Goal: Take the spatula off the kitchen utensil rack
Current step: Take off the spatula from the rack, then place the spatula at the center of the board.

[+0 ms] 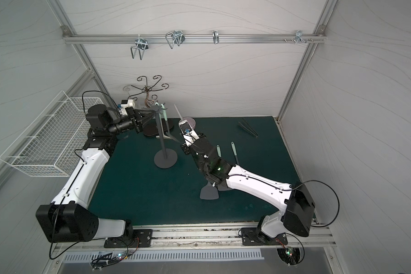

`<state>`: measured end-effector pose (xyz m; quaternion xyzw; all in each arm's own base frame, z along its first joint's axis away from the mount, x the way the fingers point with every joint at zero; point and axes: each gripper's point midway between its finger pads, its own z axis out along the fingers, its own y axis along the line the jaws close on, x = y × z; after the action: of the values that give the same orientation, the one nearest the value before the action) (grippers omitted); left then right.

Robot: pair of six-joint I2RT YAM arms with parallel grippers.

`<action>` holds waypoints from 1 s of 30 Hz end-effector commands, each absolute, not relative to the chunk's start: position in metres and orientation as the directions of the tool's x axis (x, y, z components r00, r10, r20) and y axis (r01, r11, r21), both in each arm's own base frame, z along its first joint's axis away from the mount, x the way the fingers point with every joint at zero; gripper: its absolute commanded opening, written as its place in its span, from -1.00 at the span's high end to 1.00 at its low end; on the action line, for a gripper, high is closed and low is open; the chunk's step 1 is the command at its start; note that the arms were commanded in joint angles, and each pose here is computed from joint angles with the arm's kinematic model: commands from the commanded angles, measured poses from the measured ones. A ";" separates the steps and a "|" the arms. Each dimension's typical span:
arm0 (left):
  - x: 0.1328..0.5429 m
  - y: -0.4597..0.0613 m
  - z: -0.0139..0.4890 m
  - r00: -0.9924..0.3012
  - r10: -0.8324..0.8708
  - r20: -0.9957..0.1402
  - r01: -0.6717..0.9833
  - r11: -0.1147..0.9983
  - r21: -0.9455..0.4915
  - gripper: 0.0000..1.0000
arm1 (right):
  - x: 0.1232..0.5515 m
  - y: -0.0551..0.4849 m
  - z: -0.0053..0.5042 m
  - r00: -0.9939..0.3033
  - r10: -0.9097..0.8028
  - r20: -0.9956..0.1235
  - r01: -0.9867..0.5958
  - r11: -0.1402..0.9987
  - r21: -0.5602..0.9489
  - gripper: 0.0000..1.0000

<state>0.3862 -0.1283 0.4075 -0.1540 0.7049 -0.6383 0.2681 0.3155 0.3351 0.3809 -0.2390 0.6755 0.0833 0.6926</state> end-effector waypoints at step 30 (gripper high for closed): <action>0.393 -0.081 0.373 -0.757 -0.596 -0.268 0.146 0.245 -0.959 -0.13 | 0.371 0.127 0.299 -0.481 -0.286 -0.828 -0.102 0.957 -0.272 1.00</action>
<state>0.3934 -0.0880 0.3850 -0.1465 0.7179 -0.6059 0.3099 0.3711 0.1294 0.2887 -0.1261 0.8556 -0.0948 0.4930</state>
